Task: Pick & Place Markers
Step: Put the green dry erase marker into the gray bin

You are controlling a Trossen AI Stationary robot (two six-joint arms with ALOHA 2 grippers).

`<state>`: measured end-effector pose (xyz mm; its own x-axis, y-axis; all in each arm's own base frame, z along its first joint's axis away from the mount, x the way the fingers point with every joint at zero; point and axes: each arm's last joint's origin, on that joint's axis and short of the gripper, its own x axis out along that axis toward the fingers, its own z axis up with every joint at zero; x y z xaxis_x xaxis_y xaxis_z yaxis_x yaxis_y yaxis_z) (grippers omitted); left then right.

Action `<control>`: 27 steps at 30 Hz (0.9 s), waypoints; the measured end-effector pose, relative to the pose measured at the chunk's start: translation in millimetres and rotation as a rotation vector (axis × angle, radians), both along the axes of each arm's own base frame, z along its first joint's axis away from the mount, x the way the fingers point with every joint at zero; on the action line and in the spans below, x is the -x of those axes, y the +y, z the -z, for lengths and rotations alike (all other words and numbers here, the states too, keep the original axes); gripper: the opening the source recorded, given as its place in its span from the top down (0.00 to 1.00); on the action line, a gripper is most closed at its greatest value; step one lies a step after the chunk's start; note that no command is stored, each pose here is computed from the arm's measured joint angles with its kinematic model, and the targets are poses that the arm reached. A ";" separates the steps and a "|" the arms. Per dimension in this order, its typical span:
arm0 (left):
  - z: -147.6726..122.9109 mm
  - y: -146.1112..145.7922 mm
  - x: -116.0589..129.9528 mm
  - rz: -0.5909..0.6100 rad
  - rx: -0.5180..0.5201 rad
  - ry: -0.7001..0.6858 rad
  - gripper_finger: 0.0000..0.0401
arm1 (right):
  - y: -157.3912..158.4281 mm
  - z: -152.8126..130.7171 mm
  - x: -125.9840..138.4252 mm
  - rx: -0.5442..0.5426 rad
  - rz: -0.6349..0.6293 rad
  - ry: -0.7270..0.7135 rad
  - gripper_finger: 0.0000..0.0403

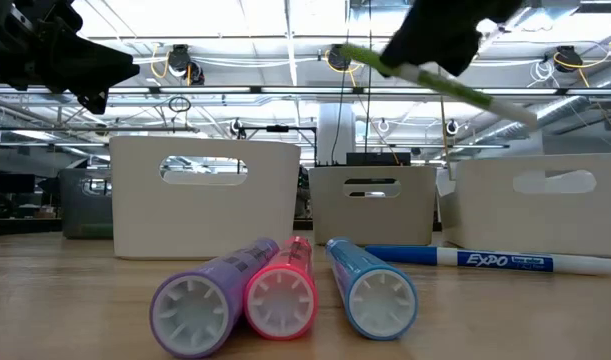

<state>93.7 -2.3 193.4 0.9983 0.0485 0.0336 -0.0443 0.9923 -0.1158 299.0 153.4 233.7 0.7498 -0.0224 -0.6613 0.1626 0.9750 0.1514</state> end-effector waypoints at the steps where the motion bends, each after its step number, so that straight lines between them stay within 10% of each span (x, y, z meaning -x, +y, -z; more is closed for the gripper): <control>1: -0.1 0.0 0.0 0.000 0.000 -0.001 0.77 | -0.1 -1.5 -0.2 -0.001 -0.002 -0.009 0.95; 27: 0.0 0.0 0.0 0.000 0.000 0.000 0.77 | -122.4 -5.5 -37.1 -0.034 0.541 -0.101 0.95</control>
